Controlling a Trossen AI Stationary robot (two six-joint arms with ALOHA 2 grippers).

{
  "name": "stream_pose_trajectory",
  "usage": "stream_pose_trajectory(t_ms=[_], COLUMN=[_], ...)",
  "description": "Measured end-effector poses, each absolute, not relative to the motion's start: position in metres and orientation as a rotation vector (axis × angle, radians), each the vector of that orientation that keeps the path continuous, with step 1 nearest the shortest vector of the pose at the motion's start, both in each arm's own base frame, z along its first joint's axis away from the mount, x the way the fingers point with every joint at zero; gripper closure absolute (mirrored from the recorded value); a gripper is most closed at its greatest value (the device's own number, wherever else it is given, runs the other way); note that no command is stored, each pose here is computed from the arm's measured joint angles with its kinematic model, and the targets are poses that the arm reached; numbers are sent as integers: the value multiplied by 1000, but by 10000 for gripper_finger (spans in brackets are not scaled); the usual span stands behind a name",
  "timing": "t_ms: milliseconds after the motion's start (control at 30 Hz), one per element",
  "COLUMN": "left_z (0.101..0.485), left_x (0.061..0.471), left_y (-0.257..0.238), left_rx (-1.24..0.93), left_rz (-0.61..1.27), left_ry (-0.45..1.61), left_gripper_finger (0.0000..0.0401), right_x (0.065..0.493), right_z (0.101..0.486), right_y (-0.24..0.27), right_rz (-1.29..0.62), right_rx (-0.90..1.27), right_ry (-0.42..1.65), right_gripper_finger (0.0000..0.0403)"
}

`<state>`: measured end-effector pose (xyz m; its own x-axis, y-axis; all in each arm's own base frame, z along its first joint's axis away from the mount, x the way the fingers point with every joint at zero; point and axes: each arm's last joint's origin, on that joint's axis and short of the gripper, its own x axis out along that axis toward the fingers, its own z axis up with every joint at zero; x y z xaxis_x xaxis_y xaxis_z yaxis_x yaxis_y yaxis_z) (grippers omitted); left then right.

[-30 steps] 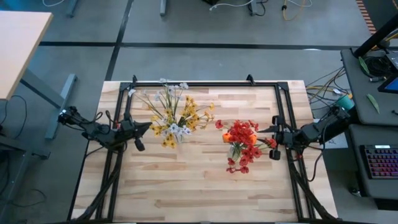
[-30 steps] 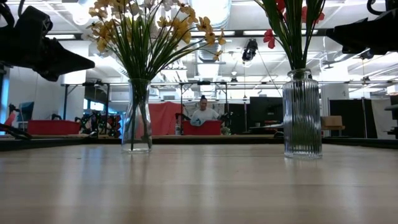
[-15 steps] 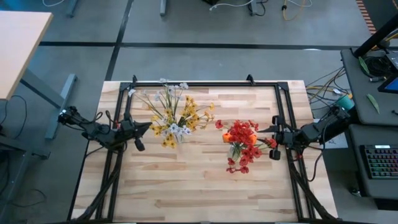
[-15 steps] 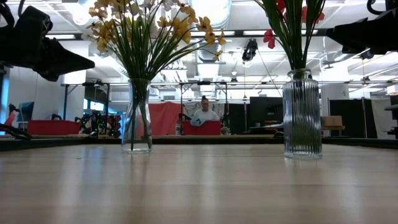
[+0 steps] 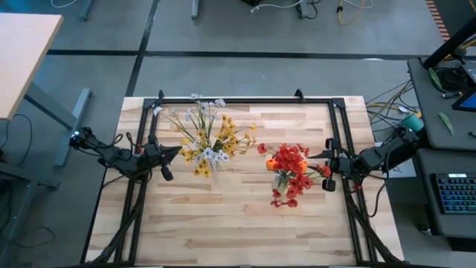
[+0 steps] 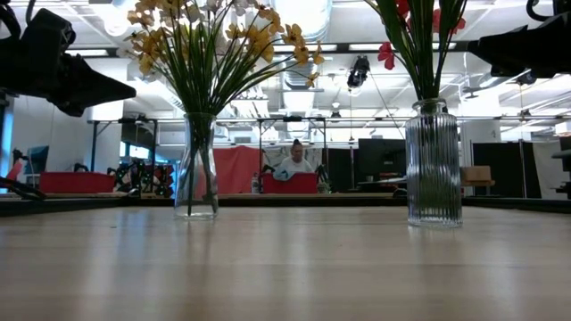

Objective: Sort flowers into vase by color
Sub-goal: Return to Home Position

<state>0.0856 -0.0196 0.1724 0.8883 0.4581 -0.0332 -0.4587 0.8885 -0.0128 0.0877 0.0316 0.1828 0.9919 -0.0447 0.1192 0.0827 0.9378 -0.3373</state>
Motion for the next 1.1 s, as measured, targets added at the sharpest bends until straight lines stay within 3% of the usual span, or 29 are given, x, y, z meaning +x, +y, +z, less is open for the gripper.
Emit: stream_pose_trajectory(t_ms=[1100], left_z=[172], left_x=[86], left_y=[-20], left_rx=[-20], left_rz=[476], left_ry=[29], left_gripper_finger=[401], right_x=[88], right_z=[183], right_y=[32], right_rz=[-65], right_rx=[-349], right_ry=[-111], right_gripper_finger=[280])
